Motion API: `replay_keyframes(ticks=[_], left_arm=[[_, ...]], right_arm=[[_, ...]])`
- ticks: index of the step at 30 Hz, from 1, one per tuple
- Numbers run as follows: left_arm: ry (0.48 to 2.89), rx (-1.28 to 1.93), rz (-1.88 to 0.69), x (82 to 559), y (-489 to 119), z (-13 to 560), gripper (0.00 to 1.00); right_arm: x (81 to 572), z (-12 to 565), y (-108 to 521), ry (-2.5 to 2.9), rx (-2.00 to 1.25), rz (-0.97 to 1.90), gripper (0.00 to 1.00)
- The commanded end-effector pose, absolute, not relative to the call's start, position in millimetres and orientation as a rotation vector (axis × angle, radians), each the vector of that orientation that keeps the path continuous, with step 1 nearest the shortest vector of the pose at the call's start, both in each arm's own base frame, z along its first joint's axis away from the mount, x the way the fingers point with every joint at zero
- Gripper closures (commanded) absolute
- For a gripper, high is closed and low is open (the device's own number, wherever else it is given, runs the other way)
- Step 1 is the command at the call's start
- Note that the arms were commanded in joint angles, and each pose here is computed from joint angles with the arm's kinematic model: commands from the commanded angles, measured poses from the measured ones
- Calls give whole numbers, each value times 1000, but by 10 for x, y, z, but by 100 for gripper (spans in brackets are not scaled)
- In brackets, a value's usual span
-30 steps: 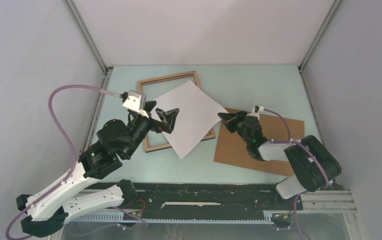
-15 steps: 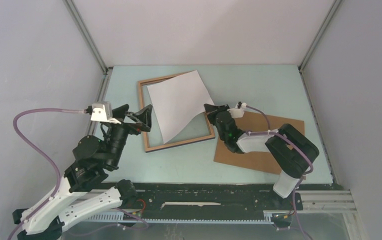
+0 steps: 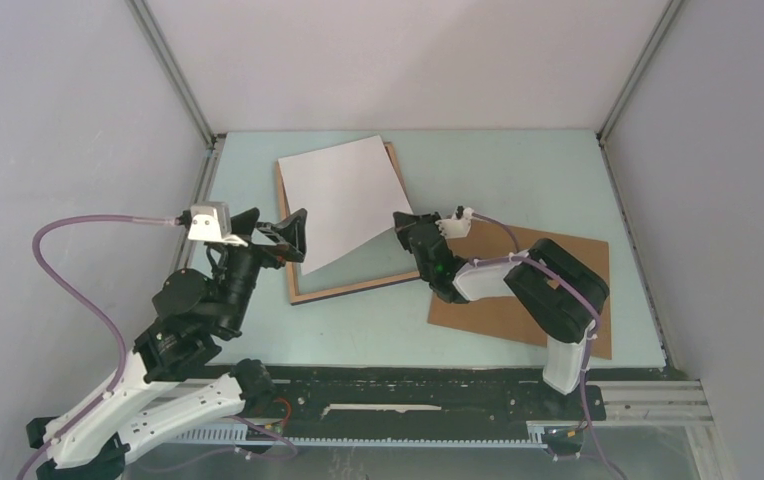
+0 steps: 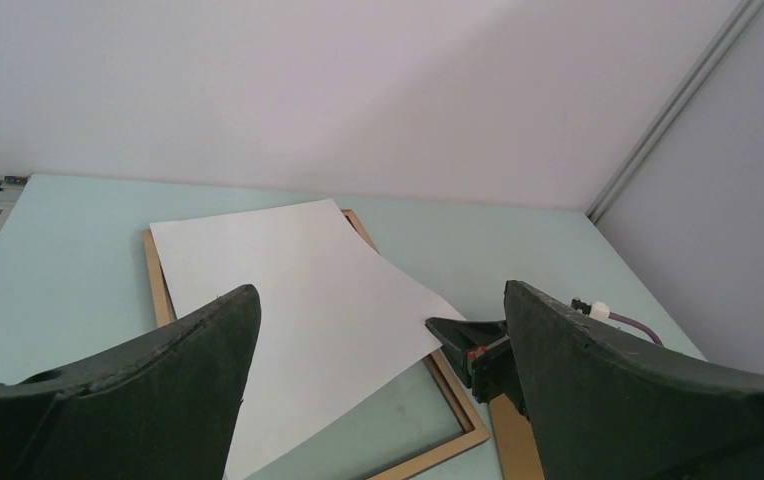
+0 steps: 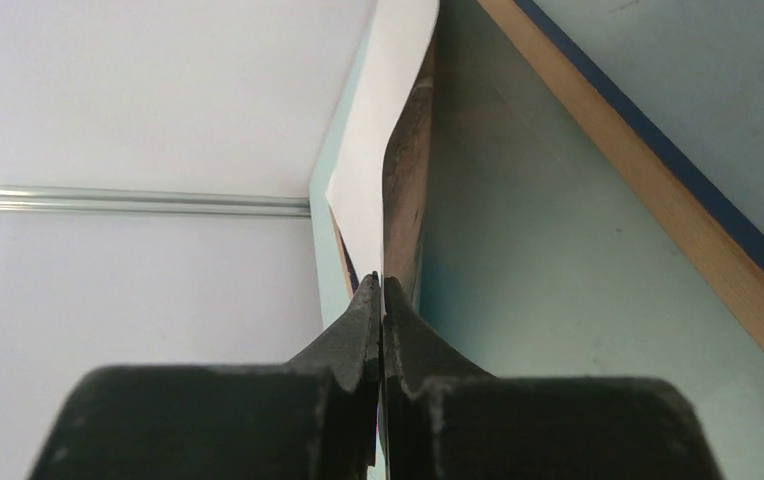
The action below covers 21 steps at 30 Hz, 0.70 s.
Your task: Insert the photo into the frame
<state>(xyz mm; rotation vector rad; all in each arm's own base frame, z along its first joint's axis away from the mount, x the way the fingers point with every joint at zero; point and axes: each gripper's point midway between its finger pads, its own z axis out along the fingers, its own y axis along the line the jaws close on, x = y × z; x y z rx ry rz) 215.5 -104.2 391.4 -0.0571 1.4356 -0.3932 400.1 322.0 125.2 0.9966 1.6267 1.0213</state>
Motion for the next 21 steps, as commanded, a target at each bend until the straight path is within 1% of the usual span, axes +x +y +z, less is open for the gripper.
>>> replay_keyframes(ticks=[1,8,21], left_arm=[[1428,-53,-371,2199,-1055,3902,0],[1428,-55,-373,2205,-1054,3906,0],[1437,-46,-368,2220,-1078,3880,1]], right_arm=[[3957,1355,3255,1597,1007,1012,100],[3798,1463,3218,1575,973,936,100],[3672,1363,3185,1611,1008,878,100]])
